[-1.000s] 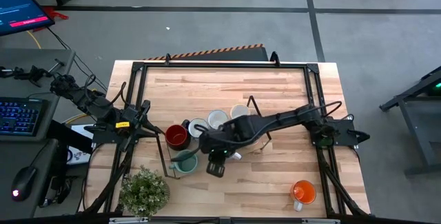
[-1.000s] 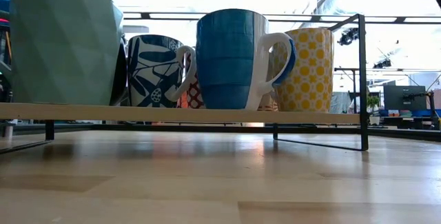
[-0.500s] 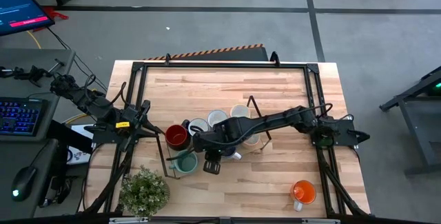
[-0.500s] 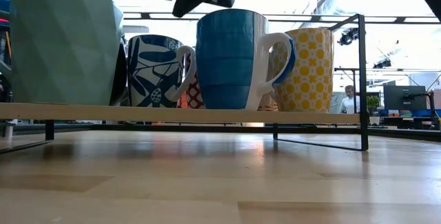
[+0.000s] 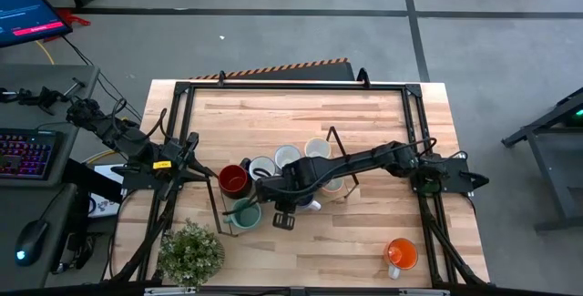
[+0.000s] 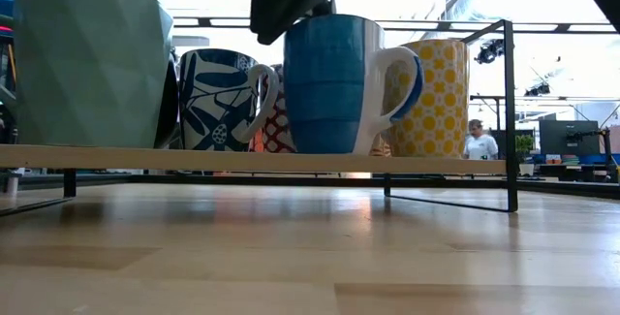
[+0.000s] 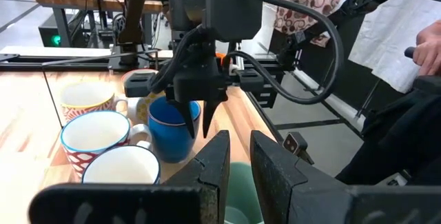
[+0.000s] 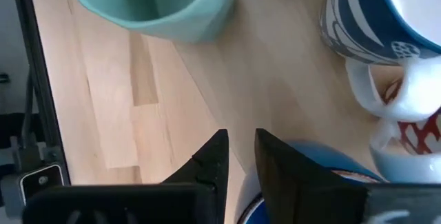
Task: Place coffee mugs
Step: Put the blue mug on the shelf
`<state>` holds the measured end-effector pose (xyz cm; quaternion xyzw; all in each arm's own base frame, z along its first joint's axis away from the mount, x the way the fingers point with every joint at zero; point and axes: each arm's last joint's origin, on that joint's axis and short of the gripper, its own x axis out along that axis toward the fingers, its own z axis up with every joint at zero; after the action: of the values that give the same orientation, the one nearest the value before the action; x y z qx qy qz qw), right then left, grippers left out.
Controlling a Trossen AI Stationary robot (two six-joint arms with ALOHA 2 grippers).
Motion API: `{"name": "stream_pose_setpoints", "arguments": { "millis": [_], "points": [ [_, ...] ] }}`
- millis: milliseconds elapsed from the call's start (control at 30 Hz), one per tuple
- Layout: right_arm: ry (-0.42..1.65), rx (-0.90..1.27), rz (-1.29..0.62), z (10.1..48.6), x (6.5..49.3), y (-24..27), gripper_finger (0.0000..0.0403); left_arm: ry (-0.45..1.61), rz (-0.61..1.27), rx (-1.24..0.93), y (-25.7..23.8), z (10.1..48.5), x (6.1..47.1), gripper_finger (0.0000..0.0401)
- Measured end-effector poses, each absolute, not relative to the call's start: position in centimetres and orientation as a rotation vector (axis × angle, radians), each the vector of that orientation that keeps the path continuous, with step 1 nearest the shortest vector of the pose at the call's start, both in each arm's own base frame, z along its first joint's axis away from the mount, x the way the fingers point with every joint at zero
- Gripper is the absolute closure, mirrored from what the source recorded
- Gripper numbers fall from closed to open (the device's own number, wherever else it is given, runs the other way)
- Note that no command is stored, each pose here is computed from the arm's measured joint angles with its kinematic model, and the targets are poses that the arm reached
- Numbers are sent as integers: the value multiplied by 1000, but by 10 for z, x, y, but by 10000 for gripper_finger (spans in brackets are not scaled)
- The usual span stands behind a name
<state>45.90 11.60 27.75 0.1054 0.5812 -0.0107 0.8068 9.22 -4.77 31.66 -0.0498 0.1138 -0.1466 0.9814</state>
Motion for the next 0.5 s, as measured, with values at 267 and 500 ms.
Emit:
{"name": "stream_pose_setpoints", "arguments": {
  "millis": [267, 500],
  "points": [
    [1271, 222, -36, 277, 457, 113, 343, 229, -295, -101, -48, 317, 92, 355],
    [1269, 209, -49, 276, 457, 113, 343, 229, -295, -101, -48, 317, 92, 355]
  ]
}}
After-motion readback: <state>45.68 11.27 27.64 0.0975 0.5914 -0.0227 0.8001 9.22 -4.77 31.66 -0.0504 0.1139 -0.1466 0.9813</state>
